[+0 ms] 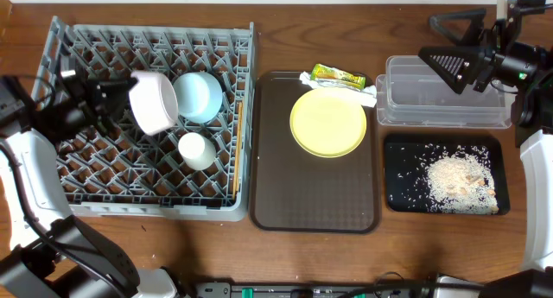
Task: Sort waste into correct bins and load items into the dishwasher
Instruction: 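Carry the pink bowl into the dish rack and lower it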
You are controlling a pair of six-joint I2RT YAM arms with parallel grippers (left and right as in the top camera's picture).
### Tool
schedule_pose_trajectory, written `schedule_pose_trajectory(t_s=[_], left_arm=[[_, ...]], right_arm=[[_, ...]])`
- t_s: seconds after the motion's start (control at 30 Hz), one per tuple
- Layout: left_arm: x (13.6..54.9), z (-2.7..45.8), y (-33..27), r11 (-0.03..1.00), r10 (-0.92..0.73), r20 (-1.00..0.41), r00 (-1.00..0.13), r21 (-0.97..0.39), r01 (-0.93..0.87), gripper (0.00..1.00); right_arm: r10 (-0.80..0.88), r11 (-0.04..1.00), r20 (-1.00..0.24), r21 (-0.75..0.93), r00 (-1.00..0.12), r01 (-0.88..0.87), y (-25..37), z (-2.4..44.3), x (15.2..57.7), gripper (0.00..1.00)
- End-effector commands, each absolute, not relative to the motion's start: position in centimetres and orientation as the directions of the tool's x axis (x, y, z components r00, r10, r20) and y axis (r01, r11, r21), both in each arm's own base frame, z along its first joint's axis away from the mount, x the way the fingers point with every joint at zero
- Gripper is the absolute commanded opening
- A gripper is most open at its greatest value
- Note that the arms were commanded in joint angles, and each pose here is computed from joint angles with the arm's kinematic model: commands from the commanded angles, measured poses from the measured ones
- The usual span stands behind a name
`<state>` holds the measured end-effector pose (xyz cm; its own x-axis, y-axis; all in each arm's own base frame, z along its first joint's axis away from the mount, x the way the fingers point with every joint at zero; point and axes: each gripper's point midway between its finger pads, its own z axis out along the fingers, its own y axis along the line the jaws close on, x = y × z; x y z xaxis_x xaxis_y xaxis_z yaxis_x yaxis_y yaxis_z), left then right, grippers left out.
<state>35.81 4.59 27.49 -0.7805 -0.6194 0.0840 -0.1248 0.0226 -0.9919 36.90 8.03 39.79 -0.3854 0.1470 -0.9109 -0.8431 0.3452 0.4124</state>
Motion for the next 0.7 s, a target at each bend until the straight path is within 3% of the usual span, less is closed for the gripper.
schedule_pose_trajectory(t_s=[0.0,0.27,0.67], left_arm=[[33.6,26.9,3.2,0.065,-0.593,-0.038,-0.805,-0.998,0.0,0.08],[31.7,24.0,4.3,0.034,-0.643,0.009,-0.765,-0.999,-0.041,0.07],[30.9,21.2,5.9,0.071,-0.685,0.03,-0.728,-0.992,-0.107,0.08]], right_arm=[[0.15,0.35,-0.91,0.415,-0.387,-0.84,7.8,39.8,37.0,0.99],[0.15,0.35,-0.91,0.415,-0.387,-0.84,7.8,39.8,37.0,0.99],[0.15,0.35,-0.91,0.415,-0.387,-0.84,7.8,39.8,37.0,0.99]])
